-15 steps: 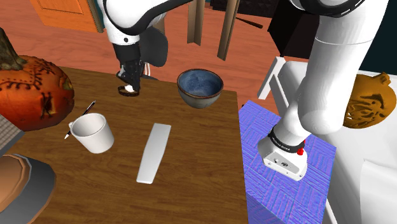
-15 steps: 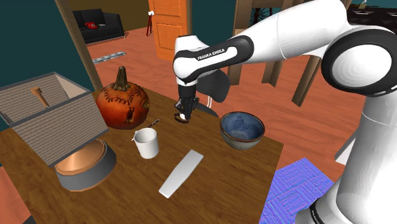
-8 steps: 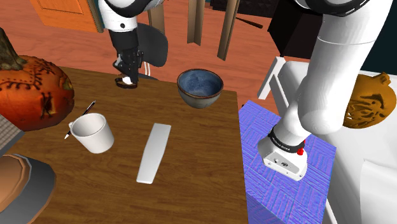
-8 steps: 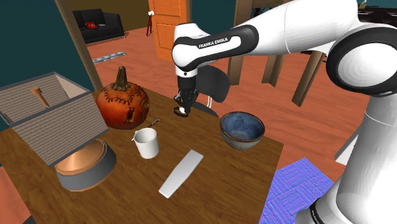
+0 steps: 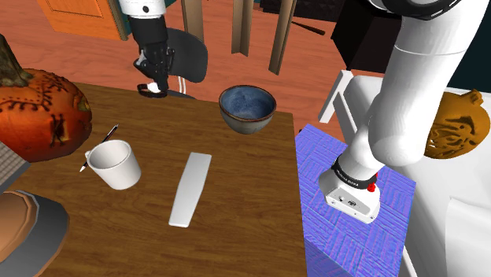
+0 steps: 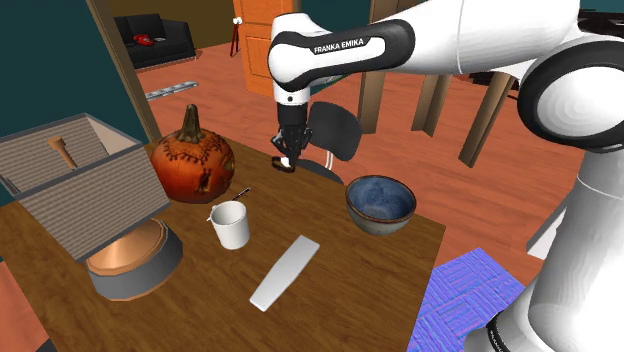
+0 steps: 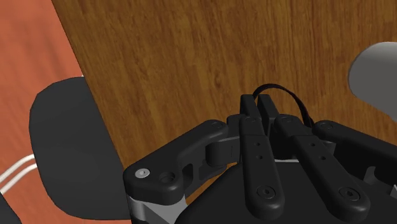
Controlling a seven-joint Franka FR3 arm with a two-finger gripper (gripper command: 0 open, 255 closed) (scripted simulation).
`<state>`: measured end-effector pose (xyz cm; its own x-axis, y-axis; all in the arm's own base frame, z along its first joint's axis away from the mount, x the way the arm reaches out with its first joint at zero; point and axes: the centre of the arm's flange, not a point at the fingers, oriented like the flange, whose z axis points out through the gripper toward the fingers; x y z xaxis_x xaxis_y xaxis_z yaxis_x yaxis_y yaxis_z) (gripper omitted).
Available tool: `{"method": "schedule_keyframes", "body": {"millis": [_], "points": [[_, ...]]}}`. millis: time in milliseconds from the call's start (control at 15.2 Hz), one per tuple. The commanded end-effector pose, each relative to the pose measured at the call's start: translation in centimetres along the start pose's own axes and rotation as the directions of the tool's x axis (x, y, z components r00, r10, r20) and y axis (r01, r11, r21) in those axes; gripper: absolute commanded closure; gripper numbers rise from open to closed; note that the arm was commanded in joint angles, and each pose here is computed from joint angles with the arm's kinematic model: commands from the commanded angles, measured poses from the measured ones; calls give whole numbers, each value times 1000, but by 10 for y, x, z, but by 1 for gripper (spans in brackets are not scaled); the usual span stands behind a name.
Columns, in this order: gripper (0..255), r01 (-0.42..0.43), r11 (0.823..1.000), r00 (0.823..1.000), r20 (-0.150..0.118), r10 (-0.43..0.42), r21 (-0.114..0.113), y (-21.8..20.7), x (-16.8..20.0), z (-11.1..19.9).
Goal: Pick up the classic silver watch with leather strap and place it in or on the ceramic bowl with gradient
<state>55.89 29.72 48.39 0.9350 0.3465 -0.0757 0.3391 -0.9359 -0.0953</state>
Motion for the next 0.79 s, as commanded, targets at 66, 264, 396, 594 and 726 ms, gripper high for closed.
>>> {"method": "schedule_keyframes", "body": {"millis": [66,264,396,594,726], "points": [[255,0,1000,1000,0,0,0,-1,-1,-16],[255,0,1000,1000,0,0,0,-2,-2,-31],[255,0,1000,1000,0,0,0,12,-25,-32],[255,0,1000,1000,0,0,0,32,-59,-34],[255,0,1000,1000,0,0,0,46,-81,-35]]}}
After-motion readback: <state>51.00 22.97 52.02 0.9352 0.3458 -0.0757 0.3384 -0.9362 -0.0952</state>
